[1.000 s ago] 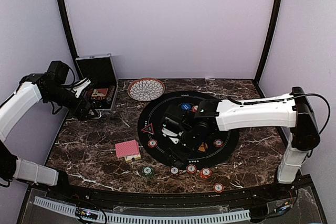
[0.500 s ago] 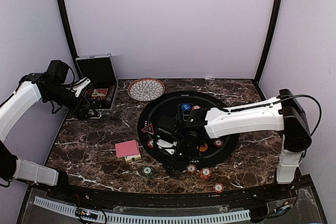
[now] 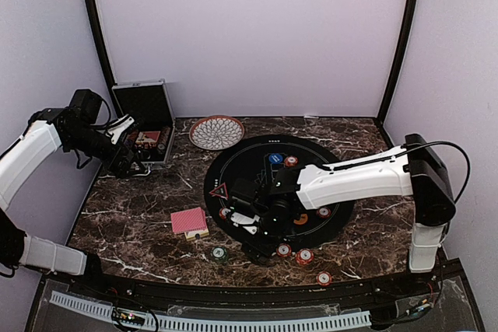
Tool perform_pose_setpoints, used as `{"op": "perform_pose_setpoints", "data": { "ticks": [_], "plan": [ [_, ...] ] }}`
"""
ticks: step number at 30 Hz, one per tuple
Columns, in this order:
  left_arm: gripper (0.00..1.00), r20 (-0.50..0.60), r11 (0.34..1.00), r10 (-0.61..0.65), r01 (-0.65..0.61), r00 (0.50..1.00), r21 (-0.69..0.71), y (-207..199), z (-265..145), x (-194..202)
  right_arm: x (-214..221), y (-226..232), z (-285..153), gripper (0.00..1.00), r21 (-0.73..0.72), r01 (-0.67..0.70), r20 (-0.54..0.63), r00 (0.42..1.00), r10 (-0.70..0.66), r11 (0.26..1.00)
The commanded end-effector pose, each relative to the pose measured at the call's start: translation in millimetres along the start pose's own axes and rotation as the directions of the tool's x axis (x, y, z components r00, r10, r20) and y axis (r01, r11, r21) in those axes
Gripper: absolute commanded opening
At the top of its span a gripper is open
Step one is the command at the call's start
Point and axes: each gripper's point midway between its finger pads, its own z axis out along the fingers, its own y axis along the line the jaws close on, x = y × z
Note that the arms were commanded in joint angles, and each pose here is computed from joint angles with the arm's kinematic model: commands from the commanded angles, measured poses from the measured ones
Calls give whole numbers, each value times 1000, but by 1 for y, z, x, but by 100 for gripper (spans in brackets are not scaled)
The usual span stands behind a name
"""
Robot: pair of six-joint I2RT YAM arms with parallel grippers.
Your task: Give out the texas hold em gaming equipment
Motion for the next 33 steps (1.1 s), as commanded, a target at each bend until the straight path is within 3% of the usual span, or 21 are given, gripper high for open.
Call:
{"op": "perform_pose_setpoints", "data": {
  "ticks": [1,7,27,33],
  "plan": [
    [99,16,1000,11,-12,1000,10,-5,-11,-7,-9,7,3,74,-4,16,22,1000,-16,1000],
    [99,17,1000,10,-10,1000,11,-6,-11,-7,-10,7,5,71,-4,19,20,1000,-19,1000],
    [99,15,1000,11,-11,1000,8,-5,-11,-6,-13,7,-4,45,-6,14,39,999,-14,1000],
    [99,15,1000,10,-10,1000,8,-5,-11,-6,-14,9,-15,43,-16,10,54,999,-9,1000]
  ]
}}
